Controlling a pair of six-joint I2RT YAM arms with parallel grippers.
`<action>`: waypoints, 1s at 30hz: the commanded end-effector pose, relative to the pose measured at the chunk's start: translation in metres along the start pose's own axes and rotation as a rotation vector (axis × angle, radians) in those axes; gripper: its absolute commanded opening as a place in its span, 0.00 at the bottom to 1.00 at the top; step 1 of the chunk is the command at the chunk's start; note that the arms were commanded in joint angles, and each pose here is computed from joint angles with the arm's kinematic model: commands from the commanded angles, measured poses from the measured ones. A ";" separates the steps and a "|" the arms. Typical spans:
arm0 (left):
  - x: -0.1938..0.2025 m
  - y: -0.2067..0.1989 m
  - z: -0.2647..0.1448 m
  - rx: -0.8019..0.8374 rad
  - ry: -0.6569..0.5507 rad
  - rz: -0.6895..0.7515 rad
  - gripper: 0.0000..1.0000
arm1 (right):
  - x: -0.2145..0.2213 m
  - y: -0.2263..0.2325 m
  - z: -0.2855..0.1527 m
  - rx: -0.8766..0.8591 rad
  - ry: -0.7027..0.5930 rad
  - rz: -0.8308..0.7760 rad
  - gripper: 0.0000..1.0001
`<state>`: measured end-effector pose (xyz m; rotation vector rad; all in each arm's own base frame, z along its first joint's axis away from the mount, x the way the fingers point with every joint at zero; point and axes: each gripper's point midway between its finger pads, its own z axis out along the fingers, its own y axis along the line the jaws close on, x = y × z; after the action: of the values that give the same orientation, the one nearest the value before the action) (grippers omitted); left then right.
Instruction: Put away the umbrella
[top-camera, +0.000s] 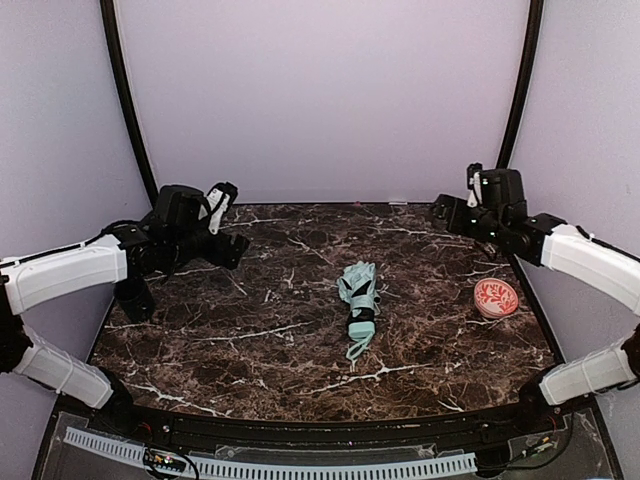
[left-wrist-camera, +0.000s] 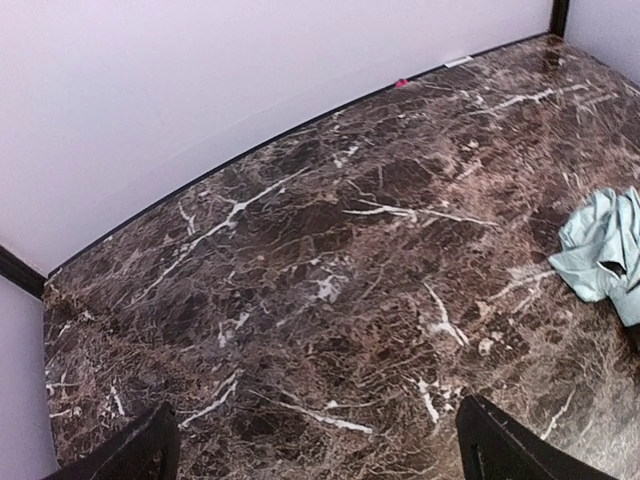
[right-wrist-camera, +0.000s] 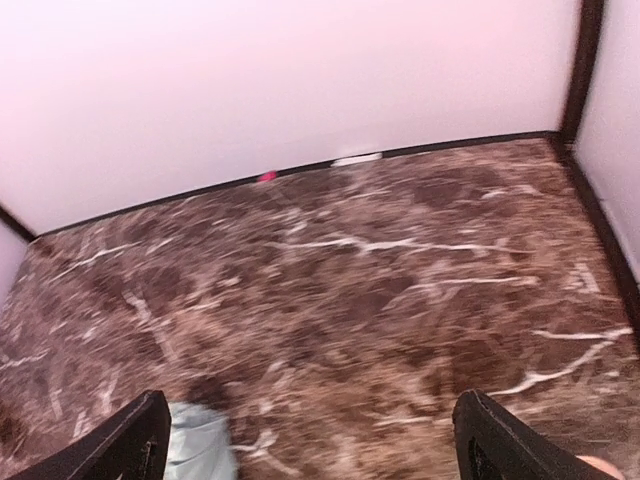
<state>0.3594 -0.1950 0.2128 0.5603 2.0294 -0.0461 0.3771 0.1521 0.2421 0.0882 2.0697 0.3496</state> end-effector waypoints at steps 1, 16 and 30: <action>0.005 0.046 0.004 -0.092 -0.023 -0.137 0.99 | -0.032 -0.072 -0.011 0.062 -0.160 0.000 1.00; 0.063 0.173 -0.003 -0.475 -0.152 -0.420 0.99 | 0.003 -0.214 -0.038 0.436 -0.405 0.219 1.00; 0.079 0.175 0.002 -0.504 -0.153 -0.388 0.99 | 0.015 -0.210 -0.040 0.398 -0.428 0.145 1.00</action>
<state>0.3989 -0.0153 0.1685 -0.1381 1.9257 0.1688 0.3548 -0.0524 0.1771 0.5413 1.7473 -0.0019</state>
